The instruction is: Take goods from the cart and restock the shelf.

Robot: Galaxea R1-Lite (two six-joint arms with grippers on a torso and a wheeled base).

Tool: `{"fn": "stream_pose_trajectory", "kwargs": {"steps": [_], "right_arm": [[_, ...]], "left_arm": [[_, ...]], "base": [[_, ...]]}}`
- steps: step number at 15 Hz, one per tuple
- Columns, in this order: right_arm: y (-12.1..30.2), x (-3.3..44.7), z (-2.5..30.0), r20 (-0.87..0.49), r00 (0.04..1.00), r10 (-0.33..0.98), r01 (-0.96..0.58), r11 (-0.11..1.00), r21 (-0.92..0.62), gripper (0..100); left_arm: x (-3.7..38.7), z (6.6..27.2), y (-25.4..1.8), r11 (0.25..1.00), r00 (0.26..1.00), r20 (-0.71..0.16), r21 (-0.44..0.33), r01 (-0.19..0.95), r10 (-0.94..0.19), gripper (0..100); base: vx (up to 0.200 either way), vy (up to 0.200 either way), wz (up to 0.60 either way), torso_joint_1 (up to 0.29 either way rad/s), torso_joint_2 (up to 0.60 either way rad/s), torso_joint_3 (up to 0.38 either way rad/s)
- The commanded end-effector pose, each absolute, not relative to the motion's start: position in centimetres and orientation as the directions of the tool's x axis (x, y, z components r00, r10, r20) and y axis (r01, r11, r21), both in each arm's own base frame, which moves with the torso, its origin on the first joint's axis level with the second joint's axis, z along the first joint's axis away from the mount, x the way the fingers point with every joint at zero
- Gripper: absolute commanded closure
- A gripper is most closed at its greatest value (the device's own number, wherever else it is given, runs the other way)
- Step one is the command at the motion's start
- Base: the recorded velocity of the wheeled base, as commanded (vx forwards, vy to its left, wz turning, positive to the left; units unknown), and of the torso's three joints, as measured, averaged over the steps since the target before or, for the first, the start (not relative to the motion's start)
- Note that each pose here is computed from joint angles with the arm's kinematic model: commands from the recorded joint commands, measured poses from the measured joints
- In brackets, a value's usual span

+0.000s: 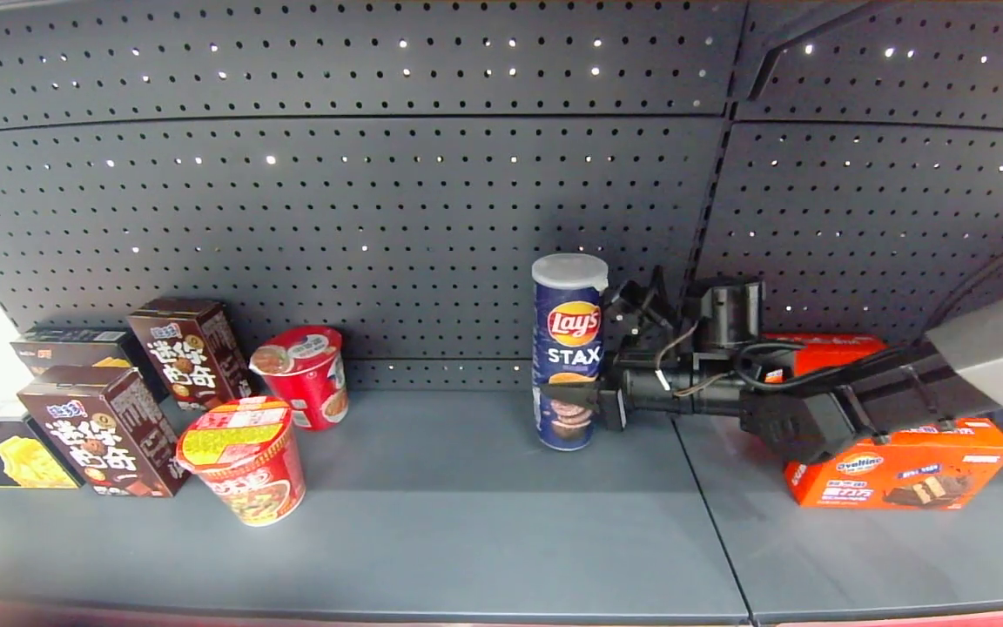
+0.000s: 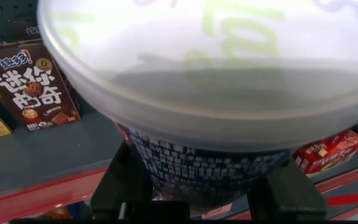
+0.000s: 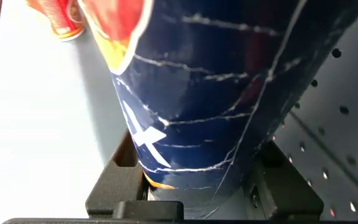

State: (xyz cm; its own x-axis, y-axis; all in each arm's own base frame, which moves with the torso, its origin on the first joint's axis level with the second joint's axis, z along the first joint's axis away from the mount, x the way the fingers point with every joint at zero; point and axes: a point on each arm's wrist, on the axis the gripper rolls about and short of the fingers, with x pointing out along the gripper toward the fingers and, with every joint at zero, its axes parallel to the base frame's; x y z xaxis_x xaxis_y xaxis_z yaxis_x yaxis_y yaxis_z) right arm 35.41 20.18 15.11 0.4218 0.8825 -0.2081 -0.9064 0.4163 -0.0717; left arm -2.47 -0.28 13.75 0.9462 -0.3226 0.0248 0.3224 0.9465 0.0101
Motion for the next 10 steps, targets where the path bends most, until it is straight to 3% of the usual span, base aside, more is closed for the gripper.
{"fn": "stream_pose_trajectory", "kwargs": {"steps": [1,4,10], "right_arm": [[19.4,31.3,18.5,-0.172,0.442,0.880,-0.896,0.429,-0.113,100],[18.8,26.1,19.4,-0.183,0.458,0.870,-0.888,0.442,-0.123,100],[16.3,20.8,16.5,-0.171,0.439,0.882,-0.898,0.433,-0.070,100]], "left_arm": [[-2.6,13.7,-0.3,0.947,0.946,0.036,0.013,0.322,-0.322,100],[-2.9,13.7,-0.2,0.947,0.945,0.055,0.018,0.322,-0.322,100],[-3.3,13.3,-0.2,0.950,0.949,0.049,0.016,0.312,-0.312,100]], "base": [[0.000,0.000,0.00,0.000,0.00,0.000],[0.000,0.000,0.00,0.000,0.00,0.000],[0.000,0.000,0.00,0.000,0.00,0.000]]}}
